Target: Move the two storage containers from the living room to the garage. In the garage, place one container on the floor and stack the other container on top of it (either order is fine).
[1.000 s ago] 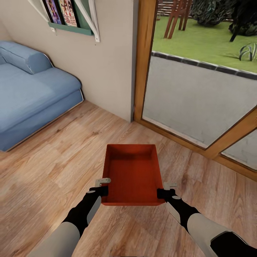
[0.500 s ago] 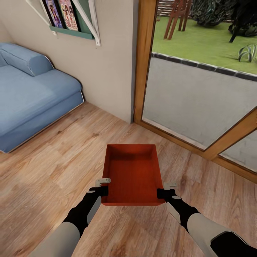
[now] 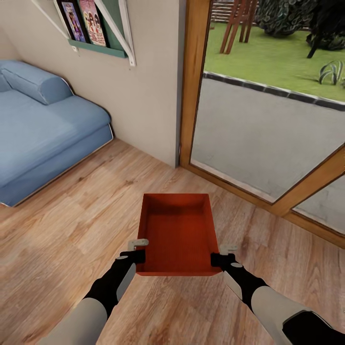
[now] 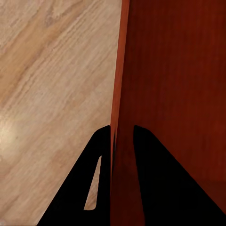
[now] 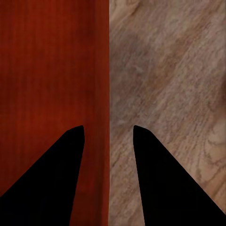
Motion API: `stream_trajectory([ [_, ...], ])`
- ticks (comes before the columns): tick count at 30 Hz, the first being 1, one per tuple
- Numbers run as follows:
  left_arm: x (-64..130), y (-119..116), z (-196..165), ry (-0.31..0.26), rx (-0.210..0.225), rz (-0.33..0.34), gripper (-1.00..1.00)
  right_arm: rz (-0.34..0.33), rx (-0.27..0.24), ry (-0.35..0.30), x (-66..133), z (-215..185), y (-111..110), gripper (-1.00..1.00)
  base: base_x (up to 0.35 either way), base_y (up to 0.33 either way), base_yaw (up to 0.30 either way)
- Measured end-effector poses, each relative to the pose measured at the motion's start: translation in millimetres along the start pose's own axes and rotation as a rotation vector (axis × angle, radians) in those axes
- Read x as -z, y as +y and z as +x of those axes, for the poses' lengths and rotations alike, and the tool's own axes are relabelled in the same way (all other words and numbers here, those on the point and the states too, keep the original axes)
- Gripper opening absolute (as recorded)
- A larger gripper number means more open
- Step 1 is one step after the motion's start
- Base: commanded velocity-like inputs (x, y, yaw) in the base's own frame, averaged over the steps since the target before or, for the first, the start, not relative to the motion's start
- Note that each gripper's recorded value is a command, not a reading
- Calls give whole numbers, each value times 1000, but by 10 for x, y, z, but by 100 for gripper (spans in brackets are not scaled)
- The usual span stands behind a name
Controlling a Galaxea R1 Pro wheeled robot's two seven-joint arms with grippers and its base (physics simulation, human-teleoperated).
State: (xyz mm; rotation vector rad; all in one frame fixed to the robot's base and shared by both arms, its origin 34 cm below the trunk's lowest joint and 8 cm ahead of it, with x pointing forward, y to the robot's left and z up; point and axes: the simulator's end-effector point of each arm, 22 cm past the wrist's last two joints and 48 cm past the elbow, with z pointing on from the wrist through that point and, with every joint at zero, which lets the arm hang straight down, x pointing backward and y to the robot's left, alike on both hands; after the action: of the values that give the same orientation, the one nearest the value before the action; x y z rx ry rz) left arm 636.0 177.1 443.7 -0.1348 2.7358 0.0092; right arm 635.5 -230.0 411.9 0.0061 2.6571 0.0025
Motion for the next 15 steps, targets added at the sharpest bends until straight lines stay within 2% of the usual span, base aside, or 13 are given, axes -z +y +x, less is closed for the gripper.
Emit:
stream_trajectory([
  [15,234,-7,-110,2,-1,0,-100,0,0,2,223,-128,-2,-100,0,0,0],
])
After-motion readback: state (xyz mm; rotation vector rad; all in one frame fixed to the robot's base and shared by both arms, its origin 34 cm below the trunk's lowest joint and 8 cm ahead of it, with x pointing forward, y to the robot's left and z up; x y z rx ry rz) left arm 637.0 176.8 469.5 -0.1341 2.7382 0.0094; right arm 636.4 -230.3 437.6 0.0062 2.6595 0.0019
